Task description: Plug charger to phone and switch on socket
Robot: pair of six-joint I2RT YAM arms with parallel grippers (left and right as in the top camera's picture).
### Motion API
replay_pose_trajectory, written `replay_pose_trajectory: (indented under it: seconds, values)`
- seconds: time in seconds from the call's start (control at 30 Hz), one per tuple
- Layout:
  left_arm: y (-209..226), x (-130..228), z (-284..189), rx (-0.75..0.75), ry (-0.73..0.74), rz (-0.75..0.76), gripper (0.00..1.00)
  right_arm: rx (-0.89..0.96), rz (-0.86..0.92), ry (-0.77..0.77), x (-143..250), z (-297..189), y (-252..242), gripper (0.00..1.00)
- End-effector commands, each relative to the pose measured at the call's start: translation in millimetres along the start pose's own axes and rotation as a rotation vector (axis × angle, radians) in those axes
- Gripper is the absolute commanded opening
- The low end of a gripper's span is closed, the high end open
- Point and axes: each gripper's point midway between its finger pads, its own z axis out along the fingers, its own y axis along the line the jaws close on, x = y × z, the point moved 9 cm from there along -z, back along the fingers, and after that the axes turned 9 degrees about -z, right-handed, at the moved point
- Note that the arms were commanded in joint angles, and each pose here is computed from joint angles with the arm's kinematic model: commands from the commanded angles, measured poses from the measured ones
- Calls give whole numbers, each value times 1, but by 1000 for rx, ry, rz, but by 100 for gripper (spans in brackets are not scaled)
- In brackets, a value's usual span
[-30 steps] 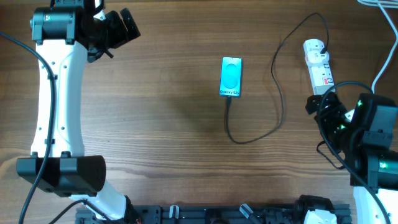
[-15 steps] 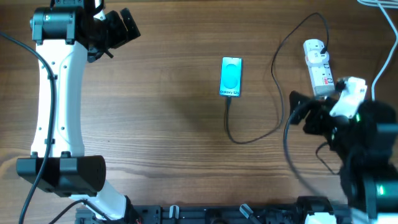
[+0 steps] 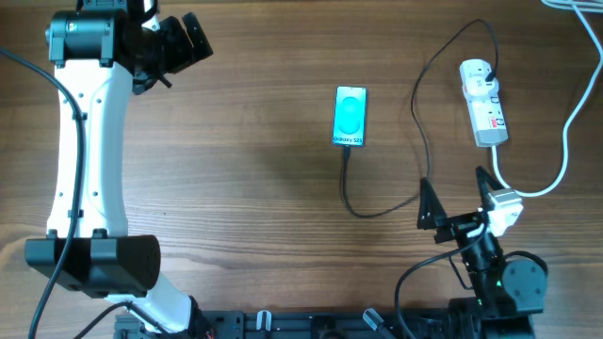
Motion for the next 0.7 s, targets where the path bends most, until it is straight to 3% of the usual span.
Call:
replay_pose_trajectory:
  seconds: [0.0, 0.2, 0.33, 0.67]
  values:
    - [2, 0, 3, -15, 2, 5, 100, -22, -15, -31, 18, 6, 3, 100]
    - [2, 0, 3, -15, 2, 5, 100, 36, 2, -79, 30, 11, -2, 100]
    - [2, 0, 3, -15, 2, 5, 100, 48, 37, 14, 45, 11, -3, 100]
    - [2, 0, 3, -14, 1, 5, 100, 48, 37, 14, 45, 11, -3, 100]
